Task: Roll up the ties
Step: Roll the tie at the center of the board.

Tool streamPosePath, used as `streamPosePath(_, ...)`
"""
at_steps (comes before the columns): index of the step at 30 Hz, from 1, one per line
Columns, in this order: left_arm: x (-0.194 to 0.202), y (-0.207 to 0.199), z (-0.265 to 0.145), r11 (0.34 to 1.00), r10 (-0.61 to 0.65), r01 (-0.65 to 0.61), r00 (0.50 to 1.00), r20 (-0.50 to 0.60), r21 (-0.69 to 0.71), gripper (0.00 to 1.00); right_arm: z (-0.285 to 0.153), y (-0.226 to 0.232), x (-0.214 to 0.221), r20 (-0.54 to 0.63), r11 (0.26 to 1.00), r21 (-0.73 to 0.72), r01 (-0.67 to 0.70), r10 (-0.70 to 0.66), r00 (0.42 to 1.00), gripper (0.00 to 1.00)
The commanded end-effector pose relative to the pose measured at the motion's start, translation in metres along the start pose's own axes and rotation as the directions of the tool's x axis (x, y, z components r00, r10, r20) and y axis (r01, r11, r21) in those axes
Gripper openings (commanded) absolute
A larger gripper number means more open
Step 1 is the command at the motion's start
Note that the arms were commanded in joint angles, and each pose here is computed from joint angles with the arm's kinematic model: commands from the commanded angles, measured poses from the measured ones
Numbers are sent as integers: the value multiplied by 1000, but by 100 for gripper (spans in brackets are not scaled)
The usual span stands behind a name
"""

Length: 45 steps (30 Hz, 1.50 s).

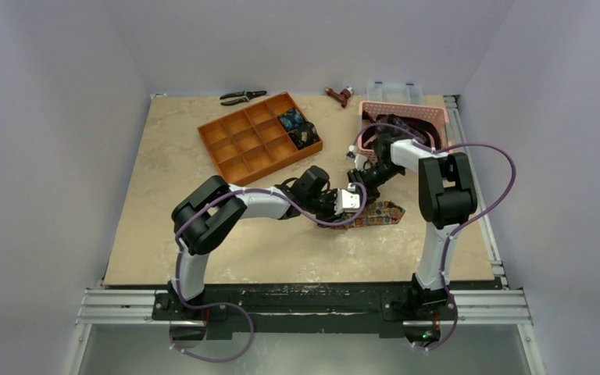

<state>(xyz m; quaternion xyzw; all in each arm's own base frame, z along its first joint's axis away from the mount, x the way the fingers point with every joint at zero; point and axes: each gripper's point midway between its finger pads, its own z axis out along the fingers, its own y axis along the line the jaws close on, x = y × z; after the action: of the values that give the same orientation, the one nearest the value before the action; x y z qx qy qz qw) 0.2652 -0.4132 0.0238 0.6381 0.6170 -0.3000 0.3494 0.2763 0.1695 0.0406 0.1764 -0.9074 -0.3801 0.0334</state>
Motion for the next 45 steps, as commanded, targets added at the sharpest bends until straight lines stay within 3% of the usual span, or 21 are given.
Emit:
streamPosePath(1,51,-16,-11,990,-137,139,977,-161,1,20,5,-28,-6,21,992,124,-2,0,1000,22)
streamPosePath(11,11,15,-36,956,-250,241,968,-36,-166,23,21,-85,13,-59,951,308,-7,26,998,19)
streamPosePath(21,76,-12,-24,991,-128,108,954,-272,-84,32,9,-81,-12,-29,946,318,65,-59,998,23)
streamPosePath(27,90,-19,-21,995,-99,89,935,-341,-45,35,10,-78,-18,-31,953,293,78,-72,997,24)
streamPosePath(30,94,-21,-21,994,-107,100,929,-353,-38,36,3,-57,-27,6,968,226,104,-108,994,31)
streamPosePath(35,101,-23,-20,993,-115,109,918,-379,-37,38,-14,4,-27,71,993,27,116,-117,991,54)
streamPosePath(39,101,-22,-20,994,-110,103,918,-382,-38,39,-15,38,-13,80,988,-137,65,-54,995,54)
streamPosePath(45,100,-21,-19,994,-106,99,919,-379,-37,41,8,34,-10,36,985,-172,17,-11,999,52)
